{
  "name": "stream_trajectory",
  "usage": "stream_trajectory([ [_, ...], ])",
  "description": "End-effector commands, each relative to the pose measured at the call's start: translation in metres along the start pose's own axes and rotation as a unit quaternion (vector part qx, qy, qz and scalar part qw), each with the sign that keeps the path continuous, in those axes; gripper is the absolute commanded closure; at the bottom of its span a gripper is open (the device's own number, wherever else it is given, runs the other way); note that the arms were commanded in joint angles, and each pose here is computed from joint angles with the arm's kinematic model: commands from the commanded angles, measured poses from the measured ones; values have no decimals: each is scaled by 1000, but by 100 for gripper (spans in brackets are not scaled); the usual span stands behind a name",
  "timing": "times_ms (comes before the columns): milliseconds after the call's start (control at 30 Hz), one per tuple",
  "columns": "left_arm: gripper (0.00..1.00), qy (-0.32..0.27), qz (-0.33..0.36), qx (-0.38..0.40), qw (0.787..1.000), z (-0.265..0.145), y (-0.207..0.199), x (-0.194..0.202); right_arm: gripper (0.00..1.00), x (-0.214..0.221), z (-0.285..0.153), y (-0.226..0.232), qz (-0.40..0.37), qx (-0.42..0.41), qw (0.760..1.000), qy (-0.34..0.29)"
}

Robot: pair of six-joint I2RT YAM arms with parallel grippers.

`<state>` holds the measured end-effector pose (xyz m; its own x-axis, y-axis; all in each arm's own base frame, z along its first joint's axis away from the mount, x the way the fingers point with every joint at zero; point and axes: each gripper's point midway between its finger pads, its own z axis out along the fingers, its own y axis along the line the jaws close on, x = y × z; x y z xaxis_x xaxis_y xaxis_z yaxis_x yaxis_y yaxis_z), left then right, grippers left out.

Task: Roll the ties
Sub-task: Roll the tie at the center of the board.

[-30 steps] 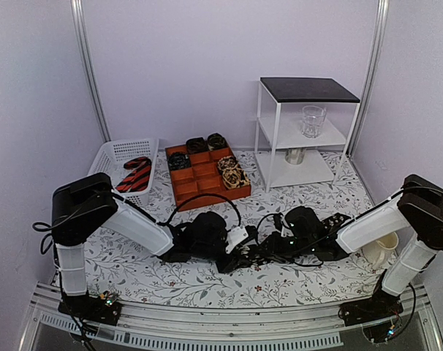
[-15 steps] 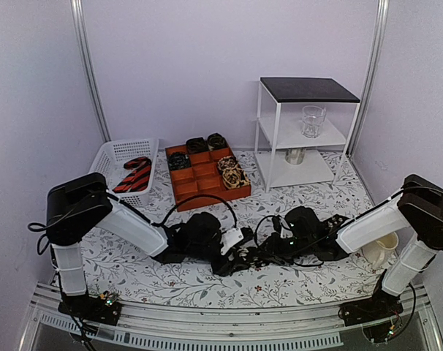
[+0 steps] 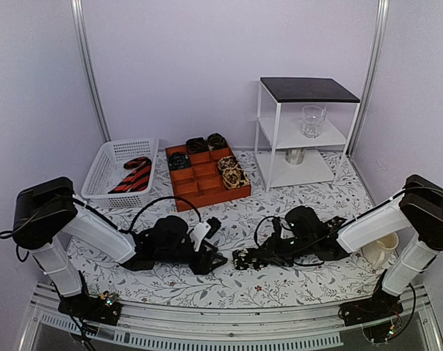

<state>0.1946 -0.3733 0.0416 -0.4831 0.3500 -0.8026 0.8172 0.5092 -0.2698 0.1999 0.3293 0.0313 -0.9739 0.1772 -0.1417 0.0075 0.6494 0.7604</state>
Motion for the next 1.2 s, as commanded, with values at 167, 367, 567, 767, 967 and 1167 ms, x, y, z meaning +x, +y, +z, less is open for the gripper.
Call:
stream_trajectory([
  [167,78,-85,-166,14,982,-11,4,-45,80,8,-6,9,16,-7,1000,10],
  [367,91,-59,-193,77,976,3,-23,-59,80,14,-4,-1,27,11,999,19],
  [567,93,-41,-185,138,972,13,-50,-55,80,15,0,-14,30,31,999,14],
  [767,95,25,-160,143,976,37,-58,-33,80,15,0,-19,21,39,999,11],
  [967,95,86,-145,114,979,53,-51,-2,80,14,-1,-18,11,36,999,10],
  [1167,95,107,-141,95,980,56,-44,7,80,11,-8,-12,0,34,999,1],
])
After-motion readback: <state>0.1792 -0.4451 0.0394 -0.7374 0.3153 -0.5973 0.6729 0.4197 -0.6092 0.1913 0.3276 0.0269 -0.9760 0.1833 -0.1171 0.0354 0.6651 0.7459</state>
